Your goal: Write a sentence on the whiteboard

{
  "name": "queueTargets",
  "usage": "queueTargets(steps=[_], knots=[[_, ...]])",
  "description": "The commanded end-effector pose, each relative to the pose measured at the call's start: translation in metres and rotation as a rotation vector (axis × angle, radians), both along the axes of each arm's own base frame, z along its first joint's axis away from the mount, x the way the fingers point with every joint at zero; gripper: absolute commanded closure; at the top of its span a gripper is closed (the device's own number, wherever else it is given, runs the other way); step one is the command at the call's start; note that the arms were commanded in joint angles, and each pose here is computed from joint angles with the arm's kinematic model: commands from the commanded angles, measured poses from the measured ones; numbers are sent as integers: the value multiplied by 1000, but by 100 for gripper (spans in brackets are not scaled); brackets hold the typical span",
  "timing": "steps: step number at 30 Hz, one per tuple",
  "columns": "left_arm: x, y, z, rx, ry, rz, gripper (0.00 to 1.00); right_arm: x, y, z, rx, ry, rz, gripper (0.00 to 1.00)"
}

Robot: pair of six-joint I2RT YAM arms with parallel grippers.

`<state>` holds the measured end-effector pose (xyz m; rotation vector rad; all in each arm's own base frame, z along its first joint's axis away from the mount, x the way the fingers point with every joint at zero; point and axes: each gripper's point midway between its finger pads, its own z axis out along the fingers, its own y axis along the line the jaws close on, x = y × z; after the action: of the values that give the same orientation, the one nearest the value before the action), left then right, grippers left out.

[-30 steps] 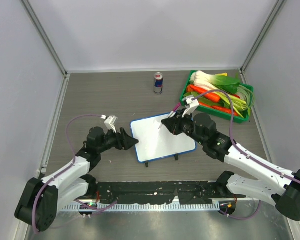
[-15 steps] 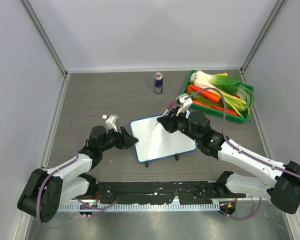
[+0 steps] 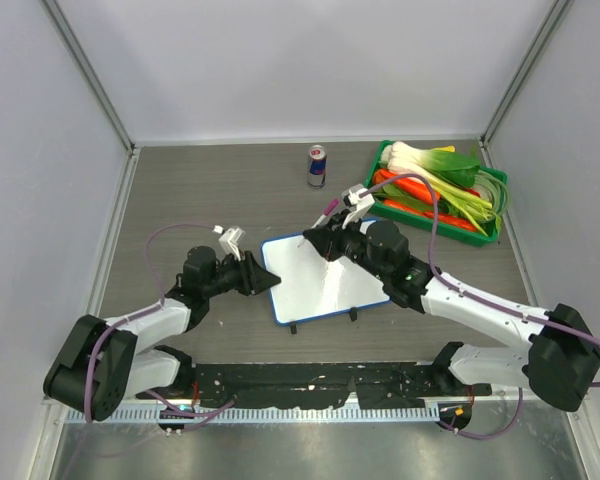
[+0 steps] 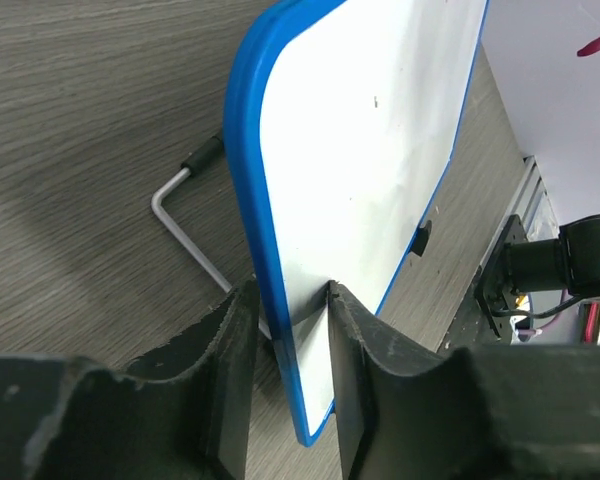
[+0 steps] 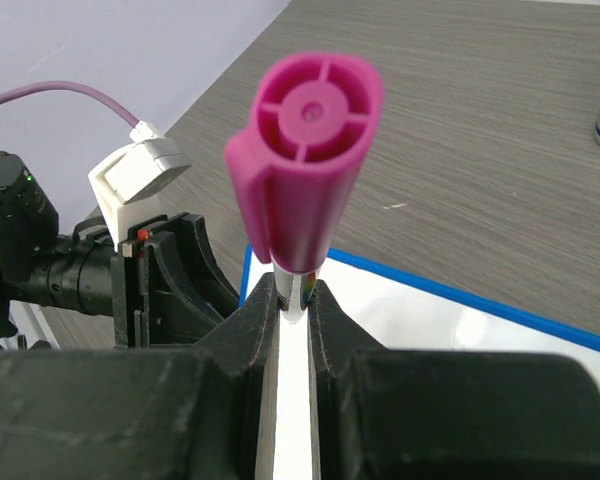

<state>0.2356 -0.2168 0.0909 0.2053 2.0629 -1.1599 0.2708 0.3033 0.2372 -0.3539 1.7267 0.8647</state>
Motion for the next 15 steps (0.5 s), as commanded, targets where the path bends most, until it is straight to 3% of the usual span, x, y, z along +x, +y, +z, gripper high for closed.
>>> queueTargets(steps=[1,7,15], knots=[[12,-6,18,-20,-73,-24,66,4,15,39,92,-116,30,99],[11,8,10,57,-82,26,73,5,26,33,87,-128,46,99],[9,13,14,61,-118,49,87,4,33,33,89,-159,45,99]])
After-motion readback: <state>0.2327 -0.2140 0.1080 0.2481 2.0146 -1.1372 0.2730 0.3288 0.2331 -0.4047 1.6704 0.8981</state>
